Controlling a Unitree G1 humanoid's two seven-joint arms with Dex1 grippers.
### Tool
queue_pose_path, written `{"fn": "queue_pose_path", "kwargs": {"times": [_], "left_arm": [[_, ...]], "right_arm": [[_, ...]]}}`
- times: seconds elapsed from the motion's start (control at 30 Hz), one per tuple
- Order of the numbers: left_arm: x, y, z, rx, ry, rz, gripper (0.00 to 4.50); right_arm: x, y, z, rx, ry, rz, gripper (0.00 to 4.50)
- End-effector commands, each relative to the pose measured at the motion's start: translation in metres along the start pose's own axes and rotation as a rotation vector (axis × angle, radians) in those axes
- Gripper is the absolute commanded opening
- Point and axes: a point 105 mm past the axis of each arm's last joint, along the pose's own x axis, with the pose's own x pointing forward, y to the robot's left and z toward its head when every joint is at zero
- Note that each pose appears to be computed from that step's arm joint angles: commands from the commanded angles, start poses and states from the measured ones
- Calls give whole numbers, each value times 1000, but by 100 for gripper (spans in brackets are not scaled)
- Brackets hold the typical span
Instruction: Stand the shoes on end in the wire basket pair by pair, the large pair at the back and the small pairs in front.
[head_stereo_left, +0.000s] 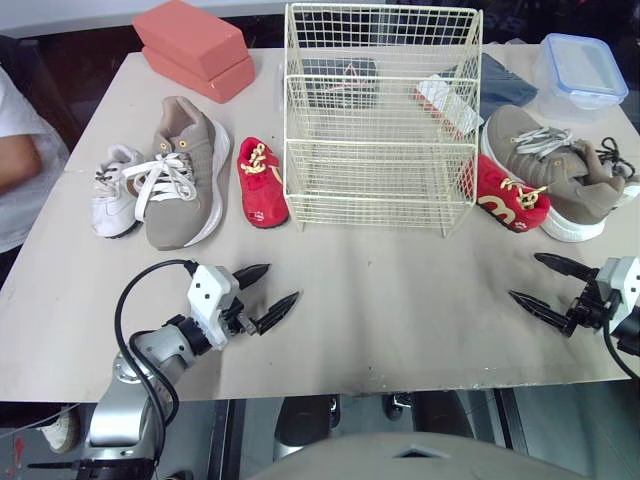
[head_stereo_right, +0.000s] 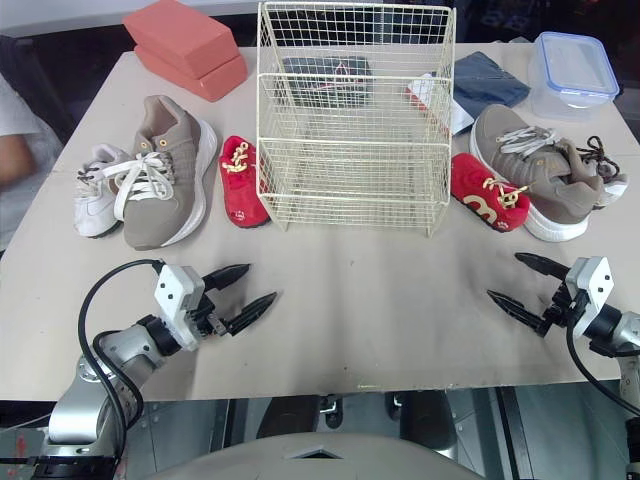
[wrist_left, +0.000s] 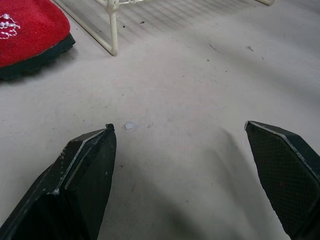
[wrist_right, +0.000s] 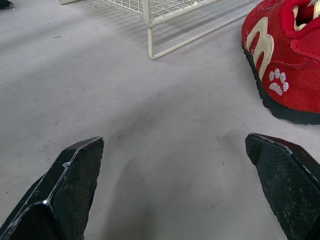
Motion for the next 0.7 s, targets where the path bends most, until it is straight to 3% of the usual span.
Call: {"fn": "queue_pose_path", "kwargs": {"times": [0.03,0.7], "left_arm": [[1,2,9,42,-16,-22,446],[5,4,11,58,-17,-60,446]], "right_arm": [[-4,-3,9,-41,-26,-18,450],[-7,-3,7,-30,-36,-53,450]]}}
